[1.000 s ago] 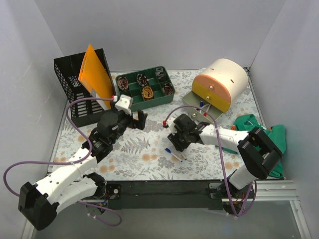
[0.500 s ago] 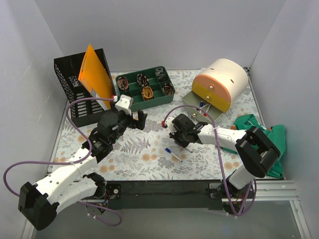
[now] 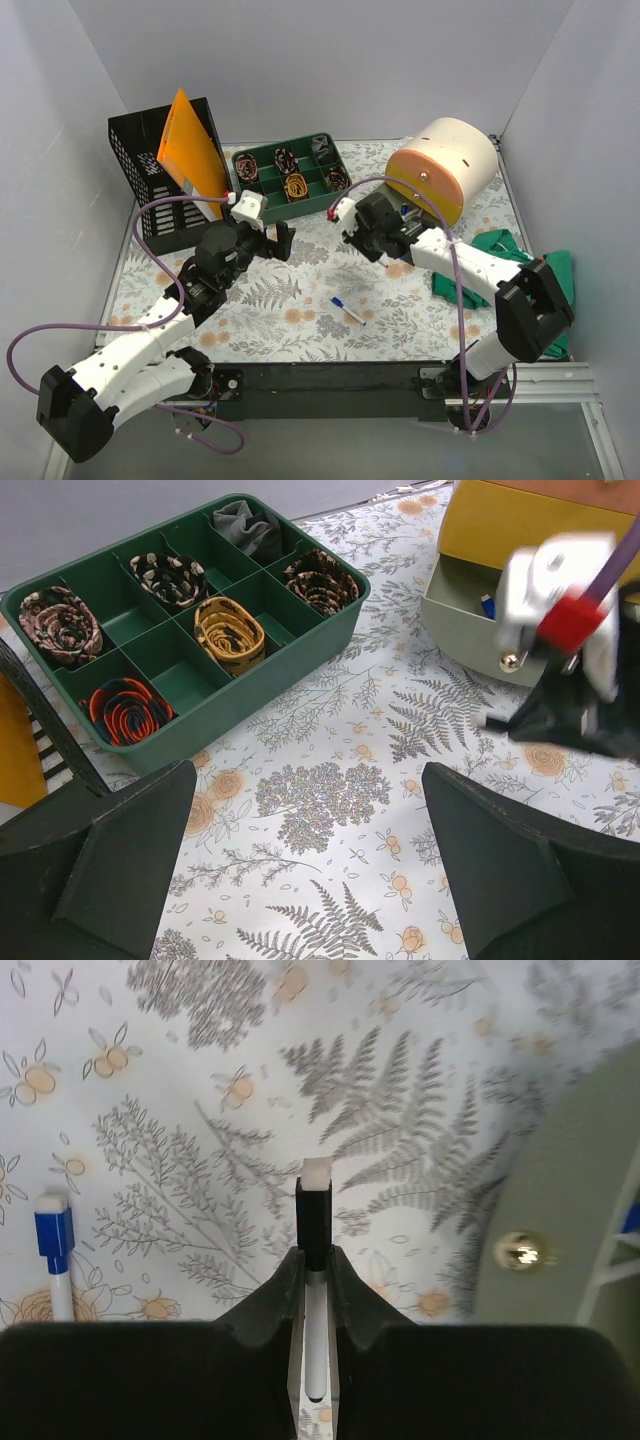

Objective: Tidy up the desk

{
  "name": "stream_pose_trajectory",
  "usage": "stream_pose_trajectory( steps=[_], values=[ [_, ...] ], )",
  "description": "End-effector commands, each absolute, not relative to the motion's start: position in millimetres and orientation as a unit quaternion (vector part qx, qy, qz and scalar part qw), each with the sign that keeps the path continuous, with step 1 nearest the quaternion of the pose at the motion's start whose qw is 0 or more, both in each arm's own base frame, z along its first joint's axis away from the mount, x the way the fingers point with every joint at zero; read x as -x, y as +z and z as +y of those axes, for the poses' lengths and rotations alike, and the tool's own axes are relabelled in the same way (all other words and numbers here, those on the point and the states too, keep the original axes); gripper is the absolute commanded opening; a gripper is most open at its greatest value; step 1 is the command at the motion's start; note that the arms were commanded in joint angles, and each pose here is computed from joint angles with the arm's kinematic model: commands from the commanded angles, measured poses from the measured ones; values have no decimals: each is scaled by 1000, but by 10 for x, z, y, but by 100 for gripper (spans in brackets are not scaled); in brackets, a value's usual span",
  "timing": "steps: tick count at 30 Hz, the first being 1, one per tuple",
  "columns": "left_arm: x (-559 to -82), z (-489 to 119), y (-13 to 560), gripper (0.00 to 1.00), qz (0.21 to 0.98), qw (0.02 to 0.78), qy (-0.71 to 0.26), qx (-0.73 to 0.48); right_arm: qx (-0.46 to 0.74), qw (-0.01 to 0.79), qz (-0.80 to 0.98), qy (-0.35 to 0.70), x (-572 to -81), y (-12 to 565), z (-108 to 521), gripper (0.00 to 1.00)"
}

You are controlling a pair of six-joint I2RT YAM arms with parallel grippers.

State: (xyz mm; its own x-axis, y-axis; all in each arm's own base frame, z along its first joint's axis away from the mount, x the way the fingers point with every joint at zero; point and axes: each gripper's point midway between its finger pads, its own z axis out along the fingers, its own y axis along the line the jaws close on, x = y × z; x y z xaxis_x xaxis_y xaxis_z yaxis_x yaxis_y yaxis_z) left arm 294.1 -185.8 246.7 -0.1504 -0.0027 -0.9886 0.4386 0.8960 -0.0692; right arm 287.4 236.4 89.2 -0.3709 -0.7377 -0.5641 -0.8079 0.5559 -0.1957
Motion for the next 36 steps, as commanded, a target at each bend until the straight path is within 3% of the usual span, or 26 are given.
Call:
stream_pose_trajectory(
  steps=[1, 9, 20, 25, 29, 36],
  values=[
    [-2952, -1837, 2555, 98, 734, 642, -169, -147, 433, 404, 804, 49, -3313, 1678, 2203, 8],
    [-2961, -1871, 2494, 98, 739, 633, -171, -153, 375, 468, 801, -3, -3905, 2213, 1657, 10],
    [-2926, -1928, 2478, 98, 738, 628, -183, -166, 354, 440, 823, -58, -4136, 1868, 1302, 27],
    [-2908, -1970, 2454, 98, 738, 623, -191, -176, 355, 439, 824, -41, -4100, 1819, 1340, 40],
    [-2850, -2034, 2447, 98, 732, 619, -205, -200, 375, 443, 814, -5, -4003, 1892, 1453, 44],
    [-2581, -2358, 2328, 98, 708, 579, -275, -298, 508, 432, 735, 127, -3355, 2035, 1798, 60]
  ],
)
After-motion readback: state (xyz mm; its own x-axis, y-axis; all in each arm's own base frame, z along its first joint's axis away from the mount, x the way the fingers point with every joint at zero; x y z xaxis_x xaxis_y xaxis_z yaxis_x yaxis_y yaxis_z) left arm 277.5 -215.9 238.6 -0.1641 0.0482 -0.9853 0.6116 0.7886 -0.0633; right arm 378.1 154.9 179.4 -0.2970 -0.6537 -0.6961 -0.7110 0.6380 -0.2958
